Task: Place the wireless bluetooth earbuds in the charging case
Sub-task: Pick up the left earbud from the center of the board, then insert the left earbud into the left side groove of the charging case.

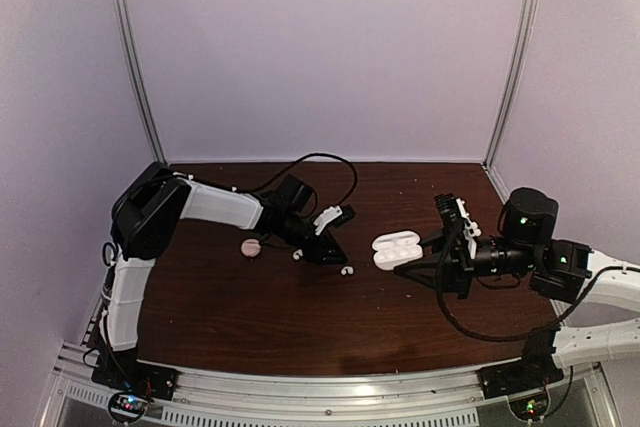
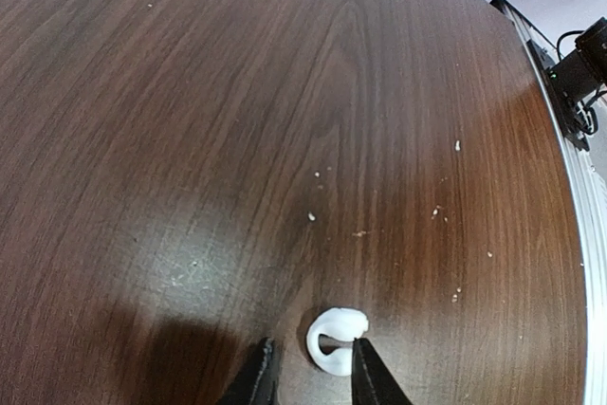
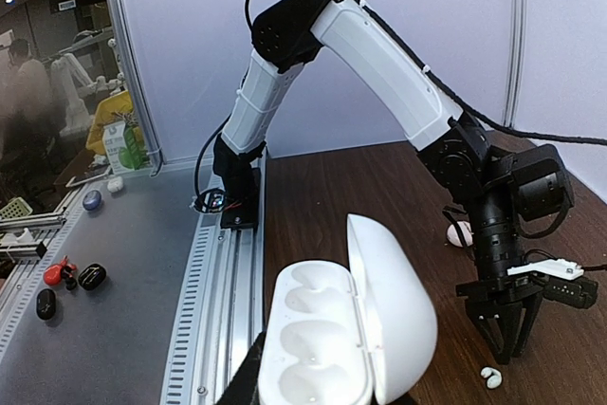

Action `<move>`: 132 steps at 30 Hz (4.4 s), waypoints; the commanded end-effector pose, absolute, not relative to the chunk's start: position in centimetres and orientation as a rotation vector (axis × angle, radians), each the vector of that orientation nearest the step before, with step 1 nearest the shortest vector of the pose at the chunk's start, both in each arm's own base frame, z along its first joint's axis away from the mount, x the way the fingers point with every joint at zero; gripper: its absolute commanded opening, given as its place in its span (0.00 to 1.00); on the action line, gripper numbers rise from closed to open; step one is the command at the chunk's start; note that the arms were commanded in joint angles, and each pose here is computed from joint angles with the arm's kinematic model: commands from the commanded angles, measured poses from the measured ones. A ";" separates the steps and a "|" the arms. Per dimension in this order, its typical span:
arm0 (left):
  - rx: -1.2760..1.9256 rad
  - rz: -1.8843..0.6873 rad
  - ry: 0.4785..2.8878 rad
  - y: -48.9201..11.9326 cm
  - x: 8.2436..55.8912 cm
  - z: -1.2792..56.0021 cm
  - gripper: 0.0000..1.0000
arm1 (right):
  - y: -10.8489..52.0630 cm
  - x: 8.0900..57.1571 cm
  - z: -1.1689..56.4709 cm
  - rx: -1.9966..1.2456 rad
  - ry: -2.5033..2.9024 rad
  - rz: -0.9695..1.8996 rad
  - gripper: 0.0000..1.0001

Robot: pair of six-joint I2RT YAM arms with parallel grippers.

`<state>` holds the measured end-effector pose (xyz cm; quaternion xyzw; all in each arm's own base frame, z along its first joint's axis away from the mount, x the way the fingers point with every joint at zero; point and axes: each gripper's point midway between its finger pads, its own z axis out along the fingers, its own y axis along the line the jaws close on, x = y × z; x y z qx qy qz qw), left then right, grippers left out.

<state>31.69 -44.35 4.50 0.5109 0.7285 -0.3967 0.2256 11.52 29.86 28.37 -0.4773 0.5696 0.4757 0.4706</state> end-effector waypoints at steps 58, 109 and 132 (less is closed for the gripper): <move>1.248 -0.796 1.302 -39.2 20.6 28.0 0.00 | 30.5 11.0 29.7 -1.210 1.296 1.143 0.00; 1.489 -0.690 1.167 -45.9 11.0 29.6 0.00 | 32.1 12.3 30.9 -1.169 1.325 1.021 0.00; 1.620 -0.704 1.262 -46.3 10.4 27.5 0.00 | 32.6 11.1 30.4 -1.274 1.301 0.998 0.00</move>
